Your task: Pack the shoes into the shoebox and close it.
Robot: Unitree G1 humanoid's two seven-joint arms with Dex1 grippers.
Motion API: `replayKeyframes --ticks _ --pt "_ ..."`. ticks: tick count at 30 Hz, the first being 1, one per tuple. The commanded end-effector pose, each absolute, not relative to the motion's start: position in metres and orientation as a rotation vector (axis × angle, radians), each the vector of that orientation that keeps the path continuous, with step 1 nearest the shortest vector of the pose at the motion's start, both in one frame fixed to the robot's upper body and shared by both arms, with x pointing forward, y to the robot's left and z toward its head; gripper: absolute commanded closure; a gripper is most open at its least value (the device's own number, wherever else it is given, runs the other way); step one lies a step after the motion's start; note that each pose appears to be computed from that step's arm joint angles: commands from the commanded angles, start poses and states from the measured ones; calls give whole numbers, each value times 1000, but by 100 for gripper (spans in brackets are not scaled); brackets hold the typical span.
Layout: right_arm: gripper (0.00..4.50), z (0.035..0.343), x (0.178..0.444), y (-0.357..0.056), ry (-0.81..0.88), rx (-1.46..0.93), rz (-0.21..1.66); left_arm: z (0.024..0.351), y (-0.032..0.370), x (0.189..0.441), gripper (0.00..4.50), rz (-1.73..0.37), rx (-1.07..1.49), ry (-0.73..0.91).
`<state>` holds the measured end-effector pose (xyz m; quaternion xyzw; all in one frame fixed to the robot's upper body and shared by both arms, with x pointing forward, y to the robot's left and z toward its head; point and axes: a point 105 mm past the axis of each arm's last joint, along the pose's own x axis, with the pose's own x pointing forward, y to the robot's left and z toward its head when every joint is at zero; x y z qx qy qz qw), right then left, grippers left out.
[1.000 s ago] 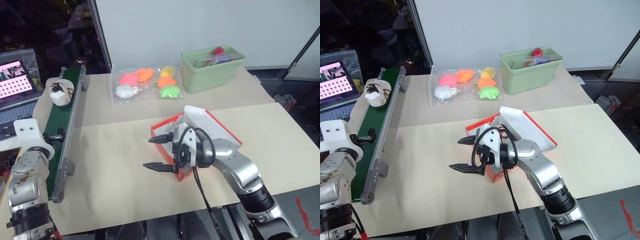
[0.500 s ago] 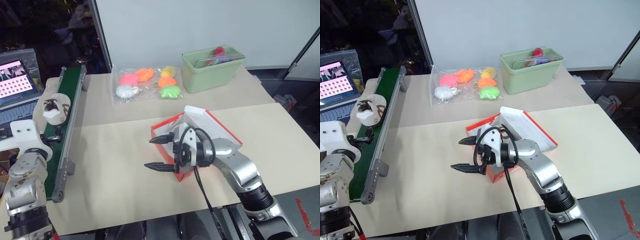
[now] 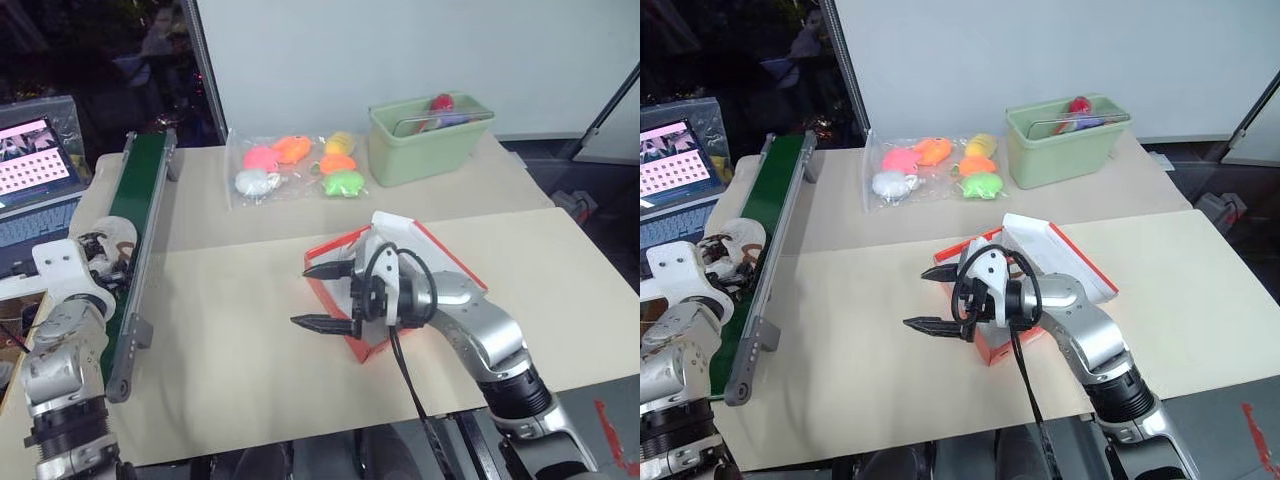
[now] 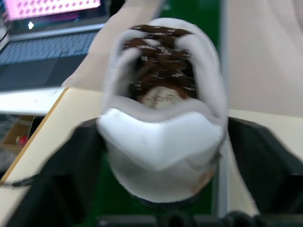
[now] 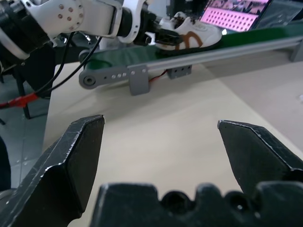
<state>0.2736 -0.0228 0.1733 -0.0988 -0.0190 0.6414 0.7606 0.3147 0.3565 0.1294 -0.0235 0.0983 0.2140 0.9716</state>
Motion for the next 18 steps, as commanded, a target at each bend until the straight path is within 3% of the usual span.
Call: replayKeyframes --ticks 1,2,6,10,15,18 --pt "0 193 272 -22 -112 -217 1395 152 349 322 212 405 -61 135" --pt "0 194 273 -23 -115 -215 1389 154 349 323 246 406 -55 131" --pt "0 197 279 -23 -116 -198 1357 165 348 326 246 413 -17 94" --pt "0 201 293 -24 -111 -155 1284 206 333 330 246 405 233 -61" --pt "0 212 332 -28 -54 24 1089 249 288 334 246 312 367 -292" --pt "0 223 351 -30 13 284 1011 251 238 340 246 74 161 -338"
